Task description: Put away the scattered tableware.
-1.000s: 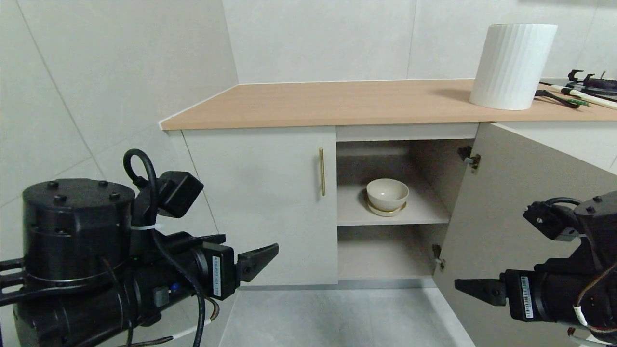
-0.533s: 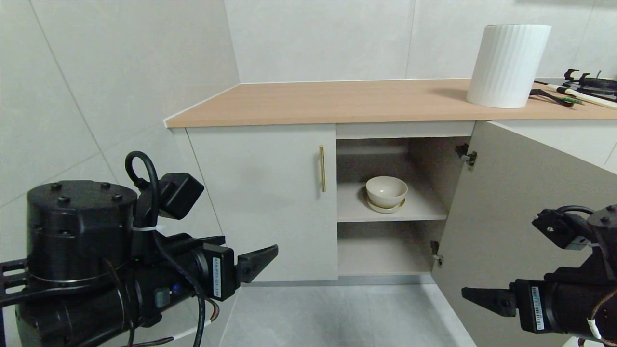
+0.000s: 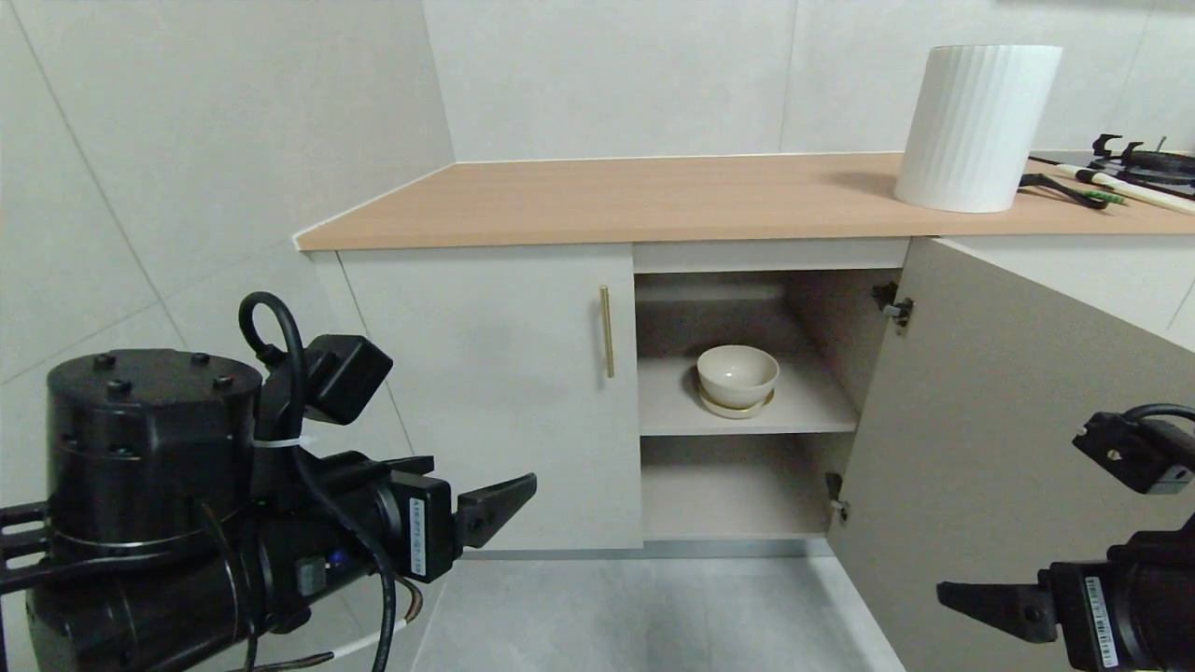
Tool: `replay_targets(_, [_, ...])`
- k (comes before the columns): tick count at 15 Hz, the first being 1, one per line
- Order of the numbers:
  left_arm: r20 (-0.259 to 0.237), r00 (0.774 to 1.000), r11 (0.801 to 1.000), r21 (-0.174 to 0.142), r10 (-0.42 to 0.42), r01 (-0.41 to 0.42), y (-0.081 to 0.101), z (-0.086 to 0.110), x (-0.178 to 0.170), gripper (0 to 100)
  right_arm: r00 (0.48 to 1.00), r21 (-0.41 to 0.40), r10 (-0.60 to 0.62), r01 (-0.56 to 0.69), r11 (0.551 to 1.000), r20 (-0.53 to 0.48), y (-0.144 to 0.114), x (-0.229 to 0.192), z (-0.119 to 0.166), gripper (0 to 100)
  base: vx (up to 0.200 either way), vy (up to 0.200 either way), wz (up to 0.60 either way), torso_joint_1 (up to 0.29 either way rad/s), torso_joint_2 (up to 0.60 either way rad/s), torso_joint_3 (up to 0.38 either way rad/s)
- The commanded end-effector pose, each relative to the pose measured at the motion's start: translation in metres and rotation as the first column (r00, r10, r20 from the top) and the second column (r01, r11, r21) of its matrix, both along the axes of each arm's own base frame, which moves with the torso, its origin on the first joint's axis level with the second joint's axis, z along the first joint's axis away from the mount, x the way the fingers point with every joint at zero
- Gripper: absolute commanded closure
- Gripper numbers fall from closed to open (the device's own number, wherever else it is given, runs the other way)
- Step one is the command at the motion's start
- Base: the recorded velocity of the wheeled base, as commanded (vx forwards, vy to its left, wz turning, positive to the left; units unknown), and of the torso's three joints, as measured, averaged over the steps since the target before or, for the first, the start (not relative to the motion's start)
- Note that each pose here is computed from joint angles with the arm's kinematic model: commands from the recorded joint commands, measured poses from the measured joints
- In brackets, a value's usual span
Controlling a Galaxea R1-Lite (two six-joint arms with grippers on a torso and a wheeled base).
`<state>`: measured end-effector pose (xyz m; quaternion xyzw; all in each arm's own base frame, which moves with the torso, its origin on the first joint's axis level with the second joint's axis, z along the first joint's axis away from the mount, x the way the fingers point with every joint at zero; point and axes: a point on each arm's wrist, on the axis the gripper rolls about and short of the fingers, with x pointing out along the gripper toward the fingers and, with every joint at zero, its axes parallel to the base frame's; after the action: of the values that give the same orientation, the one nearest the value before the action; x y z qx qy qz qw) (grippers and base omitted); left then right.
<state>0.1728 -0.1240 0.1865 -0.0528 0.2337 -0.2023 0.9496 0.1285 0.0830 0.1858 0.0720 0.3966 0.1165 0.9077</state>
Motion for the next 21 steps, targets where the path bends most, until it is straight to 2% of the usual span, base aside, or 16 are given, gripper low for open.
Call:
replay_targets(1, [-0.003, 1.000, 1.000, 0.002, 0.001, -0.001, 0.000, -0.001, 0.000, 0, 1.000, 0.005, -0.009, 0.009, 1.000, 0.013, -0.003, -0.001, 0.003, 0, 0.000, -0.200, 0.00, 0.007, 0.00, 0.007])
replay_targets(6, [-0.005, 1.000, 1.000, 0.001, 0.002, -0.002, 0.000, -0.001, 0.000, 0, 0.997, -0.112, 0.025, -0.033, 0.993, -0.073, -0.014, -0.012, 0.001, 0, 0.000, -0.200, 0.00, 0.003, 0.00, 0.001])
replay_targets(8, [-0.012, 1.000, 1.000, 0.006, 0.000, 0.000, 0.000, -0.003, 0.000, 0, 0.994, -0.133, 0.026, -0.040, 0.990, -0.104, -0.022, -0.025, 0.014, 0, 0.000, -0.200, 0.00, 0.005, 0.00, 0.000])
replay_targets(10, [-0.012, 1.000, 1.000, 0.007, 0.002, -0.002, 0.000, -0.004, 0.001, 0, 0.993, -0.151, 0.022, -0.040, 0.988, -0.120, -0.029, -0.037, 0.027, 0, 0.000, 0.000, 0.00, 0.000, 0.00, 0.000])
replay_targets(12, [-0.011, 1.000, 1.000, 0.005, 0.000, 0.000, 0.000, -0.003, 0.001, 0, 0.997, -0.194, -0.048, 0.035, 0.980, -0.059, -0.041, -0.049, 0.043, 0, 0.000, 0.000, 0.00, 0.000, 0.00, 0.000])
replay_targets(14, [-0.014, 1.000, 1.000, 0.007, 0.000, 0.000, -0.001, -0.004, 0.001, 0, 0.984, -0.280, -0.176, 0.163, 0.946, -0.023, -0.050, -0.046, 0.046, 0, 0.000, 0.000, 0.00, 0.000, 0.00, 0.000])
replay_targets(16, [-0.014, 1.000, 1.000, 0.006, 0.003, -0.002, 0.000, -0.004, 0.001, 0, 0.964, -0.360, -0.262, 0.234, 0.903, -0.031, -0.062, -0.038, 0.043, 0, 0.000, 0.000, 0.00, 0.000, 0.00, 0.000])
replay_targets(19, [-0.014, 1.000, 1.000, 0.006, 0.001, -0.001, -0.001, -0.004, 0.001, 0, 0.912, -0.418, -0.406, 0.349, 0.838, -0.052, -0.080, -0.018, 0.037, 0, 0.000, 0.000, 0.00, 0.000, 0.00, 0.000])
replay_targets(21, [-0.014, 1.000, 1.000, 0.004, 0.002, -0.002, -0.001, -0.003, 0.001, 0, 0.876, -0.413, -0.482, 0.429, 0.803, -0.027, -0.091, 0.003, 0.027, 0, 0.000, 0.000, 0.00, 0.000, 0.00, 0.000])
